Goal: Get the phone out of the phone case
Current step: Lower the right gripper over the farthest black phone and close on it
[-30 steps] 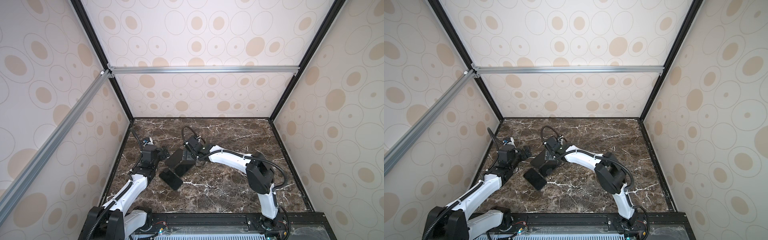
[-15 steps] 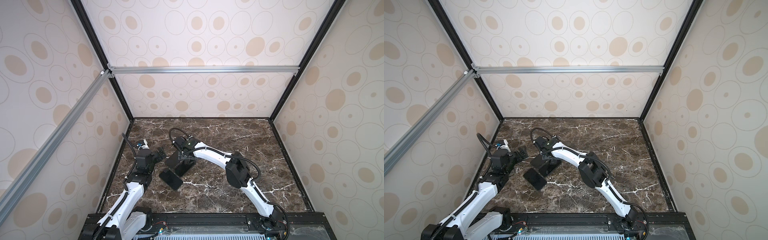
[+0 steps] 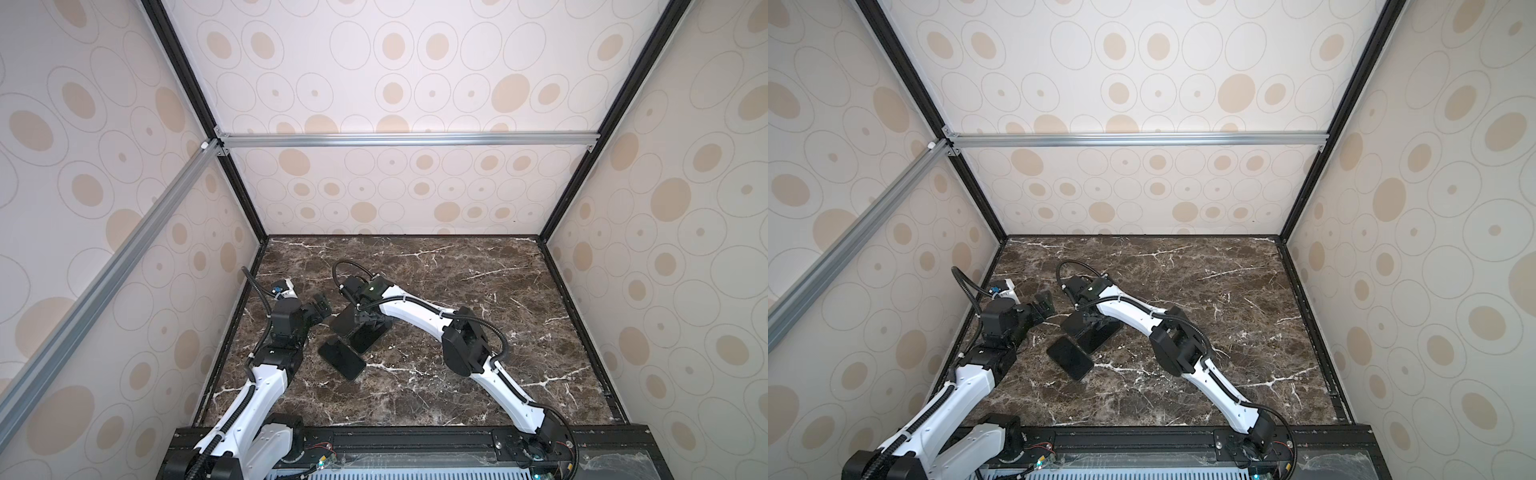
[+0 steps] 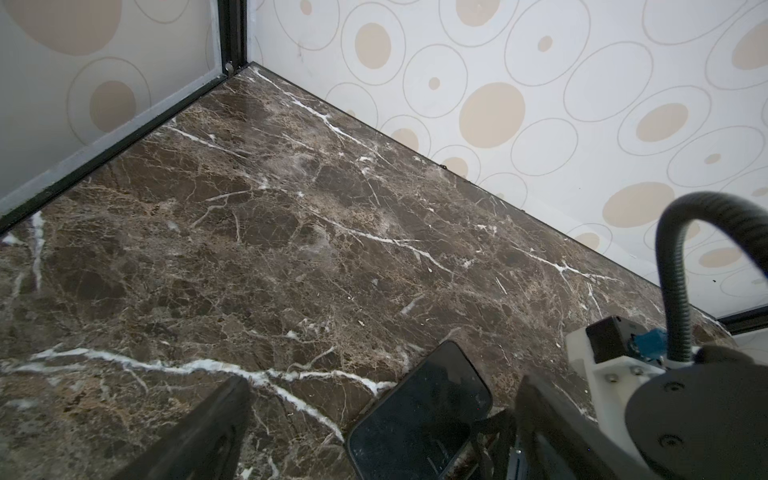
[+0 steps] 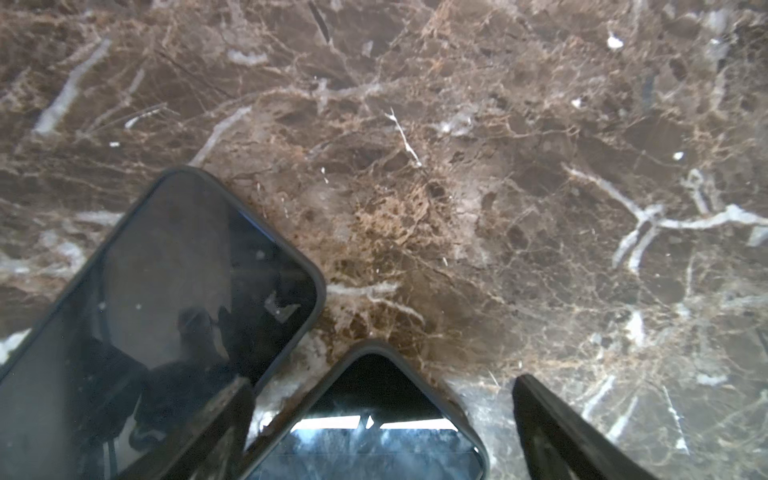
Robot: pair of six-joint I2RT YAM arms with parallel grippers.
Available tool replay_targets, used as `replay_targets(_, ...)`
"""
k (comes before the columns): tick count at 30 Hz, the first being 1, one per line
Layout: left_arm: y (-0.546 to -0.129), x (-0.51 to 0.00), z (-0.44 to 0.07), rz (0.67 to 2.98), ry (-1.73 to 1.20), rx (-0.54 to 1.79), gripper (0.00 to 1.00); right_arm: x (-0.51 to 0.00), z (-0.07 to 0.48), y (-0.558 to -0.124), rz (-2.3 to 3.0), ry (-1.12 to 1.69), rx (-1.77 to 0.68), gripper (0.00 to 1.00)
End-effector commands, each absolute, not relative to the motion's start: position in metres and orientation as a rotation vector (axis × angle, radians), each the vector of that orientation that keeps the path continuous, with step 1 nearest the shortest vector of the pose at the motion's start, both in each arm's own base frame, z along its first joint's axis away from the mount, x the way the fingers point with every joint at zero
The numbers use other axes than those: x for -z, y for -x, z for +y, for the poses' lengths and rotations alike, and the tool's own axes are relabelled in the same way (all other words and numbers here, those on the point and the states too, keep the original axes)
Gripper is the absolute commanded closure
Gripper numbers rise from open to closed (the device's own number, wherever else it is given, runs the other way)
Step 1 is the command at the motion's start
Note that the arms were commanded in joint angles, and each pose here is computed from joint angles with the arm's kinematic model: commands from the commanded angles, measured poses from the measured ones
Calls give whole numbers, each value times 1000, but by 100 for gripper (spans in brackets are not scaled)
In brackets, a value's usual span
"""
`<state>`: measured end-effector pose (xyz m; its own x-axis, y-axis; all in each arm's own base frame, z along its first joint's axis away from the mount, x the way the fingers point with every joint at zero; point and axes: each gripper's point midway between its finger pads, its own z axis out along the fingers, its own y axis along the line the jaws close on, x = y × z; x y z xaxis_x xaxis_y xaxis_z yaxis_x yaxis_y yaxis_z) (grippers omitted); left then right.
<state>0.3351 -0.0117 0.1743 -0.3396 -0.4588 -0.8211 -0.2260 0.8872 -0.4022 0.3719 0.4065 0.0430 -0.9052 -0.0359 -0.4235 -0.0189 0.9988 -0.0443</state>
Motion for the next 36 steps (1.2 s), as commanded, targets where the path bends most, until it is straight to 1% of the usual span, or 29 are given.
replay_targets(1, -337, -181, -8, 1912, 532, 268, 1, -34, 404, -361, 2725, 77, 120, 0)
replay_targets(7, -340, -182, -13, 1920, 521, 291, 1, -37, 401, -353, 2735, 68, 134, 0)
replay_targets(16, -342, -180, -16, 1924, 519, 318, 1, -63, 408, -354, 2670, 82, 40, 0)
replay_targets(24, -342, -180, -16, 1928, 519, 314, 1, -37, 402, -342, 2751, 83, 86, 0)
replay_targets(31, -341, -179, -14, 1922, 520, 300, 1, -28, 396, -339, 2764, 129, 150, 0)
replay_targets(36, -342, -178, -15, 1925, 527, 312, 1, -20, 401, -330, 2797, 161, 142, 0)
